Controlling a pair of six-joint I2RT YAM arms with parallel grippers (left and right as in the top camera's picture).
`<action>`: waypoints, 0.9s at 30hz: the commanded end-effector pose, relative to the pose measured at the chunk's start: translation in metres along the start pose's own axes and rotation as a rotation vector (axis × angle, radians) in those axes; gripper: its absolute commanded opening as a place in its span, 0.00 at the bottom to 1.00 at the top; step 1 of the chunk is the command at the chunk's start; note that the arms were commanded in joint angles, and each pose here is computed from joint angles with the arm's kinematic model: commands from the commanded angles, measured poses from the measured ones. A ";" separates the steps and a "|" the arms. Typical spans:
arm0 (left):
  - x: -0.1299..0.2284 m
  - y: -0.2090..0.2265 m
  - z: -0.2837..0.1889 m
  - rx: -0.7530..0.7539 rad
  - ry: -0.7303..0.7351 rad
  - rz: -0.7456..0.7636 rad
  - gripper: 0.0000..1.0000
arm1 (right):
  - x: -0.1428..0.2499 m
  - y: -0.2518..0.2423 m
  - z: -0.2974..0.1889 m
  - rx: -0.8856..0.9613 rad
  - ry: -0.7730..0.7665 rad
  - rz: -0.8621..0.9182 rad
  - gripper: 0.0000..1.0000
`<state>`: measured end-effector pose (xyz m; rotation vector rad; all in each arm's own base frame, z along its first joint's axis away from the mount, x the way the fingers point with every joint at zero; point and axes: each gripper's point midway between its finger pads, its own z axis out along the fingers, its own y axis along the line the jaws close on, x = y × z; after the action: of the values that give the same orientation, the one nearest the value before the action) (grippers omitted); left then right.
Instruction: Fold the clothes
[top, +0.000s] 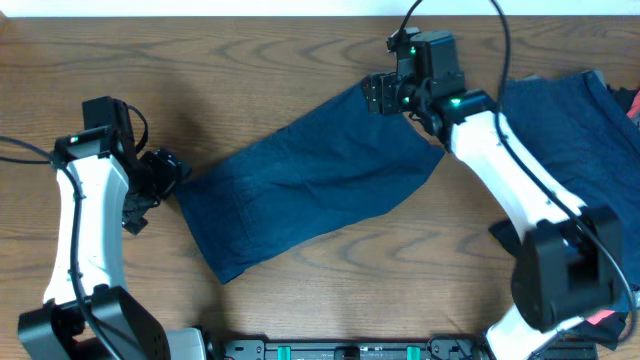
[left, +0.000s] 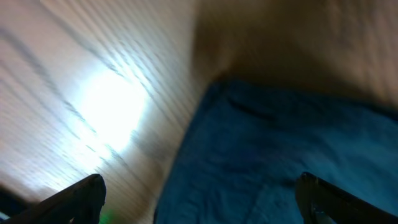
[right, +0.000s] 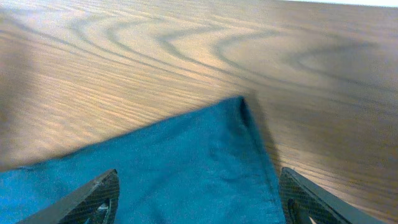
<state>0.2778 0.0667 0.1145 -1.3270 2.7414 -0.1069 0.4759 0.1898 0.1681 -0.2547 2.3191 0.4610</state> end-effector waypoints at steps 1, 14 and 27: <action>0.015 -0.010 0.002 0.073 0.078 0.042 0.98 | -0.001 0.038 -0.016 -0.154 0.018 -0.019 0.78; 0.077 0.009 0.078 0.136 0.265 0.135 0.98 | 0.070 0.041 0.007 -0.109 0.265 -0.005 0.78; 0.093 0.008 0.112 0.233 0.254 0.156 0.44 | 0.076 0.039 0.009 -0.104 0.287 0.000 0.75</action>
<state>0.2379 0.0018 0.0037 -1.1095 2.8766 -0.5710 0.4175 0.2249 0.1212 -0.3857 2.5688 0.5743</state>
